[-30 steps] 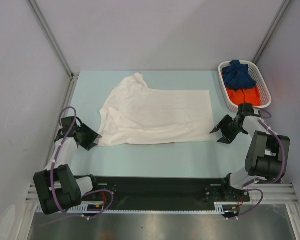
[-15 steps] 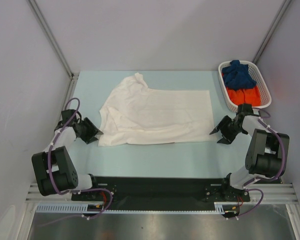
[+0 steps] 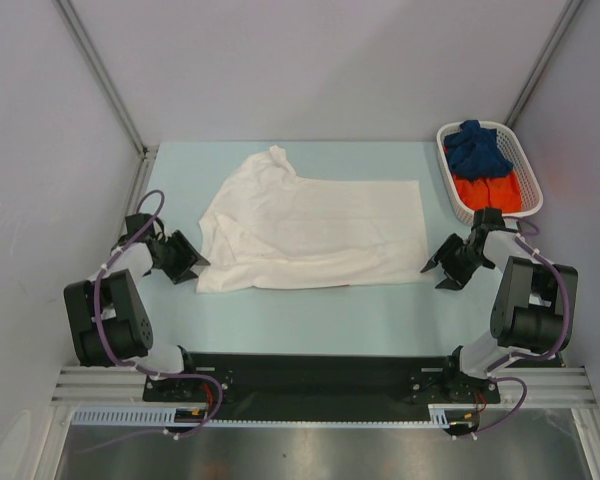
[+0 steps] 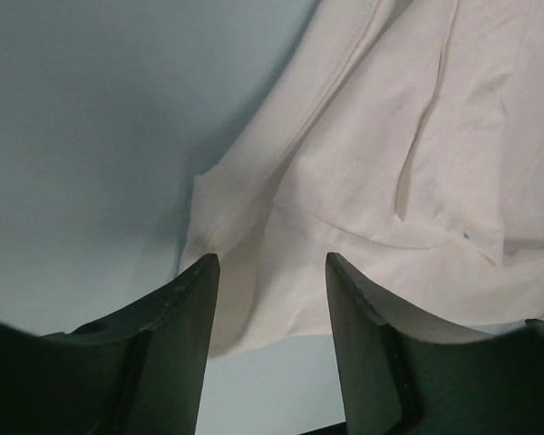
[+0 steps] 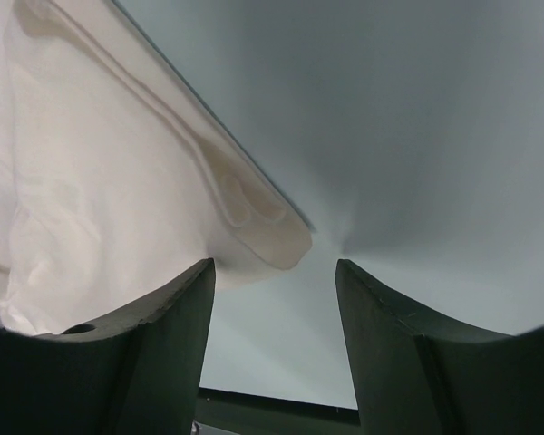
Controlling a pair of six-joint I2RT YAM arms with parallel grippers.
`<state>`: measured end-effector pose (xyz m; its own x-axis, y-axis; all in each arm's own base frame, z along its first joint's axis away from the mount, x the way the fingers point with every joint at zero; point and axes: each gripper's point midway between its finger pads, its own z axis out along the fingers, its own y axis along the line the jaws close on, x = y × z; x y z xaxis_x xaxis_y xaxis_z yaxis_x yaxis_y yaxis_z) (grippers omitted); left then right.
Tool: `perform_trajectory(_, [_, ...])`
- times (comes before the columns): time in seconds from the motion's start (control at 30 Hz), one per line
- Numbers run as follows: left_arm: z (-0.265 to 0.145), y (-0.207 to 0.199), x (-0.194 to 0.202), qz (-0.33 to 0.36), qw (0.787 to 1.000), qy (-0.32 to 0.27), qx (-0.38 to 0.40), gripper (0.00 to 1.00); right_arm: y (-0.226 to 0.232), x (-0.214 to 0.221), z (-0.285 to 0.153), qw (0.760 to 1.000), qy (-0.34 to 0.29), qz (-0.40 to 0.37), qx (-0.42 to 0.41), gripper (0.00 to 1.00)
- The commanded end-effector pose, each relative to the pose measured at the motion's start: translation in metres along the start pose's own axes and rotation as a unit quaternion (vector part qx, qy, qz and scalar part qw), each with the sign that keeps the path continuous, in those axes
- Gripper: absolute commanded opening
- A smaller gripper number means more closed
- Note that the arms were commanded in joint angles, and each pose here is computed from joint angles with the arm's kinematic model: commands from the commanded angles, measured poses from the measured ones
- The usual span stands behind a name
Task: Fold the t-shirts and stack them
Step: Fold the tshirt
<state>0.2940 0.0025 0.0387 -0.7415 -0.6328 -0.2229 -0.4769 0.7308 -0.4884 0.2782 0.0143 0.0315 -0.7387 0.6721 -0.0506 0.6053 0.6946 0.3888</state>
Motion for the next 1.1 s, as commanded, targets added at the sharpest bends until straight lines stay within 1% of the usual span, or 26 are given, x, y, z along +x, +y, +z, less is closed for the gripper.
perform_trajectory(0.0, [-0.004,-0.006,-0.022,0.017,0.999,-0.03,0.007,0.56,0.003,-0.01,-0.008,1.0,-0.024,-0.011,0.002,0.61])
perform_trajectory(0.07, [0.005,-0.001,-0.019,0.003,1.0,-0.012,-0.002,0.52,0.006,-0.01,-0.005,1.0,-0.025,-0.012,-0.007,0.59])
perform_trajectory(0.1, [0.007,0.0,-0.019,-0.005,1.0,-0.007,-0.005,0.49,0.006,-0.011,-0.004,1.0,-0.026,-0.009,-0.007,0.58])
perform_trajectory(0.2, [0.014,0.005,-0.019,-0.019,1.0,0.005,-0.019,0.44,0.008,-0.013,0.001,1.0,-0.025,-0.01,-0.012,0.54])
perform_trajectory(0.27, [0.015,0.009,-0.019,-0.021,0.999,0.004,-0.03,0.43,0.008,-0.015,0.003,1.0,-0.024,-0.01,-0.01,0.51])
perform_trajectory(0.3, [0.015,0.011,-0.019,-0.022,0.999,0.005,-0.037,0.45,0.008,-0.016,0.004,1.0,-0.025,-0.011,-0.01,0.45])
perform_trajectory(0.33, [0.015,0.016,-0.019,-0.023,0.998,0.005,-0.05,0.46,0.006,-0.015,0.004,1.0,-0.023,-0.01,-0.007,0.43])
perform_trajectory(0.43, [0.018,0.023,-0.016,-0.027,0.998,0.016,-0.063,0.46,0.0,-0.011,0.007,1.0,-0.021,-0.006,0.005,0.41])
perform_trajectory(0.53, [0.02,0.028,-0.014,-0.03,0.997,0.022,-0.072,0.46,-0.004,-0.009,0.01,1.0,-0.019,-0.005,0.011,0.34])
perform_trajectory(0.63, [0.022,0.032,-0.017,-0.027,0.996,0.026,-0.085,0.46,-0.01,-0.006,0.009,1.0,-0.015,-0.001,0.025,0.2])
perform_trajectory(0.67, [0.022,0.033,-0.018,-0.021,0.995,0.029,-0.089,0.46,-0.013,-0.006,0.008,0.999,-0.017,-0.004,0.034,0.09])
perform_trajectory(0.7, [0.023,0.033,-0.023,-0.018,0.995,0.029,-0.091,0.46,-0.015,-0.008,0.004,0.999,-0.023,-0.008,0.041,0.01])
perform_trajectory(0.73, [0.022,0.035,-0.024,-0.017,0.995,0.03,-0.096,0.46,-0.028,-0.007,0.001,0.997,-0.026,-0.007,0.077,0.0])
perform_trajectory(0.77, [0.024,0.039,-0.022,-0.013,0.993,0.04,-0.106,0.46,-0.034,-0.009,-0.002,0.995,-0.031,-0.007,0.095,0.0])
perform_trajectory(0.87, [0.024,0.041,-0.027,-0.007,0.993,0.038,-0.115,0.46,-0.049,-0.007,-0.007,0.99,-0.036,-0.01,0.138,0.0])
perform_trajectory(0.97, [0.024,0.04,-0.029,-0.007,0.993,0.034,-0.114,0.47,-0.056,0.0,-0.002,0.989,-0.028,-0.009,0.148,0.0])
perform_trajectory(1.07, [0.022,0.037,-0.03,-0.002,0.994,0.03,-0.107,0.47,-0.058,-0.003,0.001,0.988,-0.032,-0.011,0.153,0.0])
